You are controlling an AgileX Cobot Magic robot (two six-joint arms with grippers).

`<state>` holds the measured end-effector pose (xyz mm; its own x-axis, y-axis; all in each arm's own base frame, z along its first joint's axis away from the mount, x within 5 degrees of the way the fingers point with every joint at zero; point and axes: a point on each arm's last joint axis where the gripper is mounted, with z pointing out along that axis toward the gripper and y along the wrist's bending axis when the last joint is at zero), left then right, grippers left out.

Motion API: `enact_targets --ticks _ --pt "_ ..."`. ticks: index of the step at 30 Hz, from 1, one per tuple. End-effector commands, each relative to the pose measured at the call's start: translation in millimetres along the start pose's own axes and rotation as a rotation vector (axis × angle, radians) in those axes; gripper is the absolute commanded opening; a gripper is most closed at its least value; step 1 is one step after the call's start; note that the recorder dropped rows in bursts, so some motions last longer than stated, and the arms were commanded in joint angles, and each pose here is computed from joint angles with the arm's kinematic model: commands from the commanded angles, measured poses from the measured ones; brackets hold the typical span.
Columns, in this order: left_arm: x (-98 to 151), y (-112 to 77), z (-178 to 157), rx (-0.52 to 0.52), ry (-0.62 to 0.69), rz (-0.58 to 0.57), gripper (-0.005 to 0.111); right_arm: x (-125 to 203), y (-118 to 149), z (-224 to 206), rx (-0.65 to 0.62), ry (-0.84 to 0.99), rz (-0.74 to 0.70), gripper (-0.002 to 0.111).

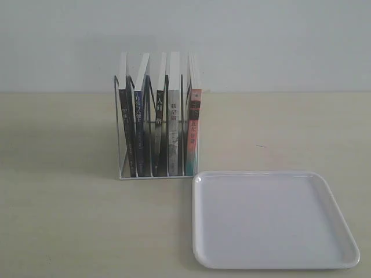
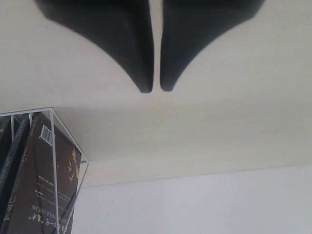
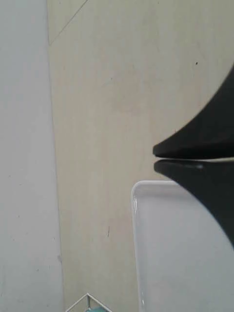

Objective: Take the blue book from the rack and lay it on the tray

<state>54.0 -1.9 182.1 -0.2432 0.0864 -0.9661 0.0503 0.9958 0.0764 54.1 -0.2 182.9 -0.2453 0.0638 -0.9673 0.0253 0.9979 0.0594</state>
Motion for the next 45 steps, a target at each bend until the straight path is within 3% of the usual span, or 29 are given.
enact_targets --ticks 1,24,33,41,45 --pt "-2.6 0.3 -0.6 -0.003 -0.022 0.0 0.005 -1.1 -0.2 -0.4 0.004 -0.014 -0.006 0.0" --pt "-2.6 0.3 -0.6 -0.003 -0.022 0.0 0.005 -2.6 -0.2 -0.4 0.004 -0.031 -0.006 0.0" --pt "-2.6 0.3 -0.6 -0.003 -0.022 0.0 0.005 -25.9 0.5 -4.2 -0.004 -0.29 0.004 0.0" --pt "-2.6 0.3 -0.6 -0.003 -0.022 0.0 0.005 -32.1 0.6 -6.3 -0.005 -0.362 0.002 0.0" --pt "-2.6 0.3 -0.6 -0.003 -0.022 0.0 0.005 -47.9 0.8 -14.1 -0.01 -0.557 0.006 0.0"
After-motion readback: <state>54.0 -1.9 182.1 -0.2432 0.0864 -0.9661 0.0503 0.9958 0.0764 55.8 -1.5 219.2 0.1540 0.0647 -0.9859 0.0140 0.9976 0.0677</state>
